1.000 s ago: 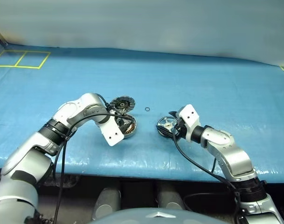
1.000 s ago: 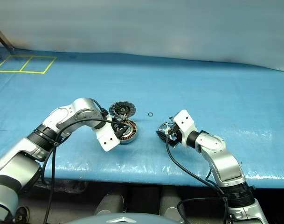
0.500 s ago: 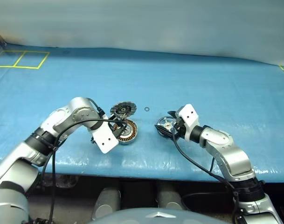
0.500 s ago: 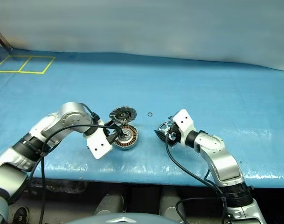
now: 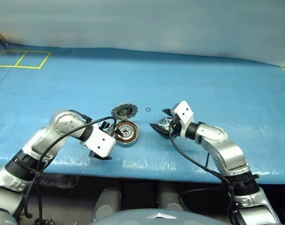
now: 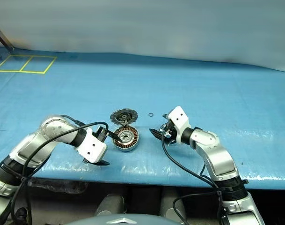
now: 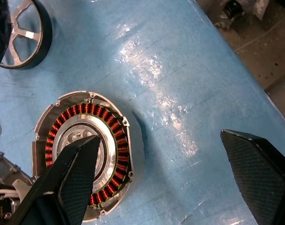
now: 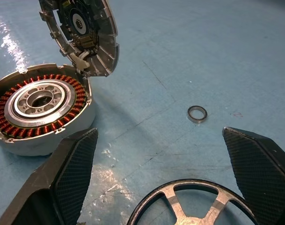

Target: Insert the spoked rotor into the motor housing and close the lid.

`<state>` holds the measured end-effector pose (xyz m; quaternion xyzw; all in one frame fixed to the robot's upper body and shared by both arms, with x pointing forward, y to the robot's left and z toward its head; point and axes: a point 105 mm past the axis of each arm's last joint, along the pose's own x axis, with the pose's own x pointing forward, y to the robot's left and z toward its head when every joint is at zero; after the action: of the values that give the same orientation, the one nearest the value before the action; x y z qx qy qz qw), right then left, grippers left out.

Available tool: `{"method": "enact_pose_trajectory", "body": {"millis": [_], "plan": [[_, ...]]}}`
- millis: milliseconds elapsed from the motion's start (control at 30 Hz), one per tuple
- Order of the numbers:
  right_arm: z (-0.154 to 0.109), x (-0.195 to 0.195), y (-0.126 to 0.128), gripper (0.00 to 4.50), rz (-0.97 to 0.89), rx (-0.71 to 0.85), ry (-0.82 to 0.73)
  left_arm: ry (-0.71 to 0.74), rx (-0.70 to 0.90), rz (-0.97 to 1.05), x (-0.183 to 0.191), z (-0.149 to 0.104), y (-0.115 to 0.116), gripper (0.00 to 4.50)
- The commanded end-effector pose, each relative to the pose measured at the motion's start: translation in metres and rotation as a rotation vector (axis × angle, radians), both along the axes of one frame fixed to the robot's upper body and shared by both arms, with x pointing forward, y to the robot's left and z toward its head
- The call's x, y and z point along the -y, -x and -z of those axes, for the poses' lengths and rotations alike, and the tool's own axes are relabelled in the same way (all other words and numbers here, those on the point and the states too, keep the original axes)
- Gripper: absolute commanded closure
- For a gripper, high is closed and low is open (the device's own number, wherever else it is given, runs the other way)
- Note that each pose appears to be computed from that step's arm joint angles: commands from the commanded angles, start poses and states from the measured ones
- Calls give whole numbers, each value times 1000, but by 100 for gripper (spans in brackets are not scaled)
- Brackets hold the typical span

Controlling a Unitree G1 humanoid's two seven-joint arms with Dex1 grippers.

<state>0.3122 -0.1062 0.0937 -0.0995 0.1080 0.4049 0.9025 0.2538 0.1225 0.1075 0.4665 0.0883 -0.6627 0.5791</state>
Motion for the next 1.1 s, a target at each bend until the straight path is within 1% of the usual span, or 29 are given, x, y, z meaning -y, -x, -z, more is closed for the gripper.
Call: {"method": "enact_pose_trajectory", "body": {"millis": [33, 100, 267, 333, 400, 500, 567, 633, 767, 867, 1000, 1100], "plan": [[-14, -7, -9, 0, 8, 49, -31, 247, 1, -131, 6, -31, -4, 1], [-11, -14, -14, 0, 17, 17, -49, 373, -20, -218, 6, -37, -5, 1], [-2, -21, -29, 0, 72, -23, -17, 610, -14, -401, -3, -30, -6, 1], [-1, -26, -36, 0, 78, -46, -31, 674, -24, -466, -9, -20, -7, 1], [2, -29, -45, 0, 105, -65, -33, 745, -18, -554, -15, -14, -12, 1], [6, -30, -57, 0, 142, -74, -25, 810, -26, -642, -22, -8, -19, 1], [8, -35, -62, 0, 146, -77, -31, 890, -37, -733, -28, -7, -26, 1], [9, -40, -66, 0, 150, -93, -48, 910, -63, -790, -31, 3, -27, 1], [17, -41, -73, 0, 175, -114, -46, 908, -64, -836, -32, 17, -27, 1], [21, -44, -74, 0, 171, -138, -68, 923, -59, -858, -34, 19, -26, 1], [33, -43, -76, 0, 189, -168, -41, 921, -55, -866, -35, 21, -25, 1], [35, -45, -74, 62, 179, -172, -51, 917, -55, -870, -34, 22, -24, 0]]}}
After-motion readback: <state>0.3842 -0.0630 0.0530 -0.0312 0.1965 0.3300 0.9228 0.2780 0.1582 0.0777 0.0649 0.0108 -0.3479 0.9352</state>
